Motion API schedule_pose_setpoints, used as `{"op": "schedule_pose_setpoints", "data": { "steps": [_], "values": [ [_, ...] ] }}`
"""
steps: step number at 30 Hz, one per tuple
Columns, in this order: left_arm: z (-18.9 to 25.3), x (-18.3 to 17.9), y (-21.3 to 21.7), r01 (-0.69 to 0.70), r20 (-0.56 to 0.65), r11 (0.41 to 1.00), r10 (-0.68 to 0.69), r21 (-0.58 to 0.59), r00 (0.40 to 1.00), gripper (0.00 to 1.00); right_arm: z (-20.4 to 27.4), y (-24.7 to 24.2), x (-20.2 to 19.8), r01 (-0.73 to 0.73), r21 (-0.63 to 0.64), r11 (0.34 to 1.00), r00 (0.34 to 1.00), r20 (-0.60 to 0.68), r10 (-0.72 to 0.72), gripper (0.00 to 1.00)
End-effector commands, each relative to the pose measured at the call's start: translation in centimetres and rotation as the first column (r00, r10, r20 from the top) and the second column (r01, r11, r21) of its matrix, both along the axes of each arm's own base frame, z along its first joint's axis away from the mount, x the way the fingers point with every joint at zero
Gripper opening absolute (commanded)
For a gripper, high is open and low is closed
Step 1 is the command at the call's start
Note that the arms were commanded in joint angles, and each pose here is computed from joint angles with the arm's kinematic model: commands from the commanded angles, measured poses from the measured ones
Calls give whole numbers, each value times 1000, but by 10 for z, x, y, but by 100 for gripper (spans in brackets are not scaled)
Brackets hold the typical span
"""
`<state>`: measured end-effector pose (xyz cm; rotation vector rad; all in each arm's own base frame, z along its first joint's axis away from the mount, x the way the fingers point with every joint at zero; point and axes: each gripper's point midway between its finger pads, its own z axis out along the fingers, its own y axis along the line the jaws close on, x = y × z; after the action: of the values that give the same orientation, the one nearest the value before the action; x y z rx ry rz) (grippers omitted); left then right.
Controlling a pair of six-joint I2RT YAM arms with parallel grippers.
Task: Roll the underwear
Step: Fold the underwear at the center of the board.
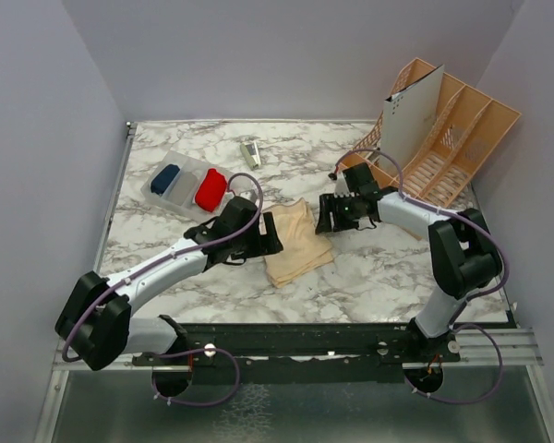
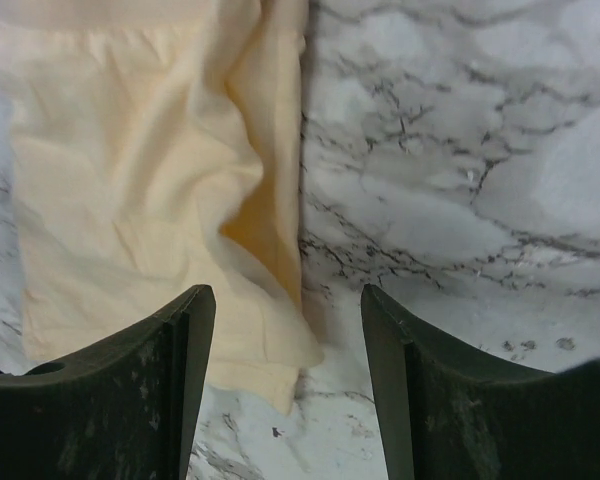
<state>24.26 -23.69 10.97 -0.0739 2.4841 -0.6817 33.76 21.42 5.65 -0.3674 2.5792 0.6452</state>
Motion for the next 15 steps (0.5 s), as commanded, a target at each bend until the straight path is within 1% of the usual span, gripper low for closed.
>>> {"op": "schedule_pose_setpoints", "data": {
  "steps": [1,5,7,11,13,15],
  "values": [
    [-30,-16,-2,39,-84,999,-40,-14,996,88,-9,-5,-16,1,12,1000,1000,-25,-1,63],
    [-47,-28,-1,61,-129,998,-64,-23,990,85,-18,-11,-26,4,-11,1000,999,-46,-5,61],
    [-51,-34,-2,76,-138,996,-80,-35,987,83,-18,-12,-29,1,-14,1000,999,-55,-1,57],
    [-53,-41,-8,117,-141,990,-128,-80,982,81,-15,-10,-34,-6,10,1000,998,-66,6,46],
    [-57,-44,-11,127,-156,987,-141,-97,978,80,-16,-8,-37,-13,16,1000,997,-80,14,45],
    [-64,-46,-9,121,-174,989,-135,-86,975,79,-18,-10,-38,-5,4,1000,996,-85,6,44]
  ]
}}
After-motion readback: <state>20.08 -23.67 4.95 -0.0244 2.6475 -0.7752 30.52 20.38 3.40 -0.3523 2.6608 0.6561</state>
